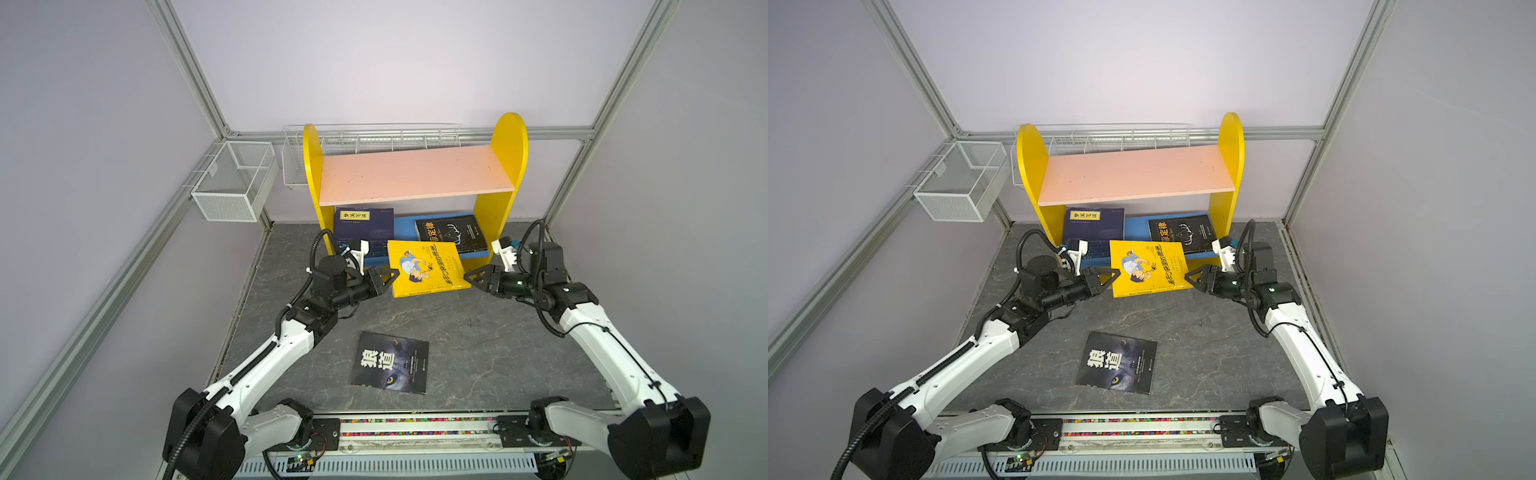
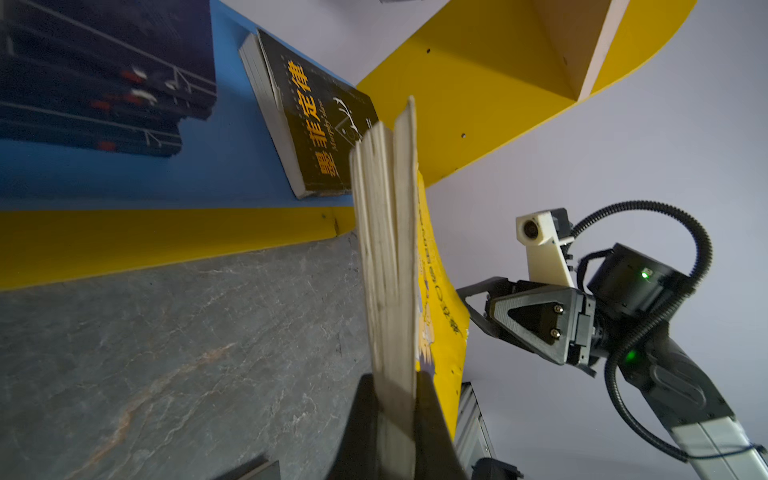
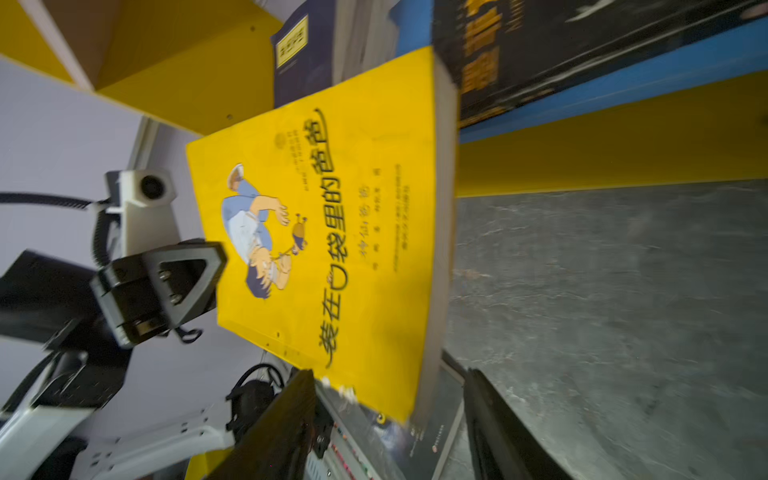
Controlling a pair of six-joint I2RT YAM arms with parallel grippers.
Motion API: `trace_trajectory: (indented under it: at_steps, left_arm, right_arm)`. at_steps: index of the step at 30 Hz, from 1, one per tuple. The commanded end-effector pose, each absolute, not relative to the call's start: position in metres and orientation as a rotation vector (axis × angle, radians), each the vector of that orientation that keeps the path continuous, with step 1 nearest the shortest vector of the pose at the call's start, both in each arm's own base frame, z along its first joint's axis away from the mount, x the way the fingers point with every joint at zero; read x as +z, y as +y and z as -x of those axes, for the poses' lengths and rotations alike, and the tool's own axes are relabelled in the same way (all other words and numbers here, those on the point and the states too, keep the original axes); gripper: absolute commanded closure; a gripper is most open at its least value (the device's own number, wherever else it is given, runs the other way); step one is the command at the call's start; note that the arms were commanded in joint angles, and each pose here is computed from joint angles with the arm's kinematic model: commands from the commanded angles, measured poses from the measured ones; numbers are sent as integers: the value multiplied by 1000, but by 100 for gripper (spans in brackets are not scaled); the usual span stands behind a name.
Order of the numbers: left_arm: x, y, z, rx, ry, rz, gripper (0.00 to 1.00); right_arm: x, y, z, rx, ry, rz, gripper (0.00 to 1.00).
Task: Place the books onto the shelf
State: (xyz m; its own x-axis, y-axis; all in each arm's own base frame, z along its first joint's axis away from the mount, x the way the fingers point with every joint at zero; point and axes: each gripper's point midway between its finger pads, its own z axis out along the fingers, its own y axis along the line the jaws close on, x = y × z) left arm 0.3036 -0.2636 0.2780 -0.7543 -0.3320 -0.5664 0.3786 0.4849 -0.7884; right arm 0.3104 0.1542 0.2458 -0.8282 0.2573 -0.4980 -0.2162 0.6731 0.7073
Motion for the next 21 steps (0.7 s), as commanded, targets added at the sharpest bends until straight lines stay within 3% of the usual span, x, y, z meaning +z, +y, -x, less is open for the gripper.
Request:
trace_trajectory:
  at_steps: [1,6,21]
  left_arm:
    - [308,-267,-331,-1242,1924,-48,100]
    - [321,-294,-351,-1257,1887,-134,100]
    - [333,-338,-407,-1244,1749,-77,100]
  right_arm:
    - [241,92,-316,703,2311,-284,39]
    - [234,46,-306,534,2298,-450,39]
    - [227,53,-305,625,2304,-438,39]
